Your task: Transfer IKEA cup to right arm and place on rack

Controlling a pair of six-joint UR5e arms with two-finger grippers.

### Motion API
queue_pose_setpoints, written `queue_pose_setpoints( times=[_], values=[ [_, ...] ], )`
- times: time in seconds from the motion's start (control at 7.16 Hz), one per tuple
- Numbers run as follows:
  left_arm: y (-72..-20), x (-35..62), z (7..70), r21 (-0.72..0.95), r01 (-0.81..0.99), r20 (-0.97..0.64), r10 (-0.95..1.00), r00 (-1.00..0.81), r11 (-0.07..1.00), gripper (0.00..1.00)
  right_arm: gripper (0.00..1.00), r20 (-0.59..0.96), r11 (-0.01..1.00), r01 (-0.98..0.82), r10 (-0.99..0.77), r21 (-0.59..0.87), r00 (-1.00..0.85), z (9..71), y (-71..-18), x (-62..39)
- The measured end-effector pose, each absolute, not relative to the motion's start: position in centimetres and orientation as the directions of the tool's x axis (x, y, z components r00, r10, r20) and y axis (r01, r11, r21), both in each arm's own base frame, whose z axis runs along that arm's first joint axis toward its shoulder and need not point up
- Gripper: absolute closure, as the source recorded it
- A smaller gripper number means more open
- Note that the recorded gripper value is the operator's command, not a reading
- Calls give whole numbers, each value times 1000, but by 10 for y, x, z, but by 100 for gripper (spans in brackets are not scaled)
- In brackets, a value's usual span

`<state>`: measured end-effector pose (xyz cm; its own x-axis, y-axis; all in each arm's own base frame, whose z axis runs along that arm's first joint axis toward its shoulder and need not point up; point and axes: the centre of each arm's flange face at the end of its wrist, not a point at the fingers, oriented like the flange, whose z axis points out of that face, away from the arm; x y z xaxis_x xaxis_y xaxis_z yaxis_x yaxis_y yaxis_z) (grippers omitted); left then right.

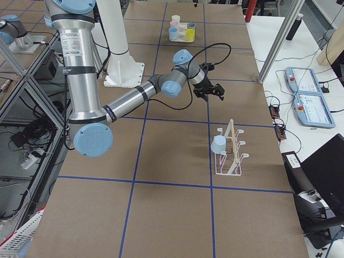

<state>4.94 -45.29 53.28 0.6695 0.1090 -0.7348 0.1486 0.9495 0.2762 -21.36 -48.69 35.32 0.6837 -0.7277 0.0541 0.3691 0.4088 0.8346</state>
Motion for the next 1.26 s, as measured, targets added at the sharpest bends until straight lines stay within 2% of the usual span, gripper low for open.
queue_pose_setpoints(
  times=[0.28,0.84,0.98,1.26],
  values=[
    [-443,65,548,256,121,-717,105,689,959,0,0,272,543,244,-700,804,661,337,-480,-224],
    [-440,153,558,190,104,-688,57,723,976,2,0,333,634,277,-669,722,664,297,-491,-243],
    [-448,162,563,179,107,-686,46,726,978,15,0,333,636,280,-669,719,664,295,-491,-245],
    [-464,177,571,160,109,-686,31,727,981,25,0,331,635,284,-671,718,663,294,-490,-248]
  ],
)
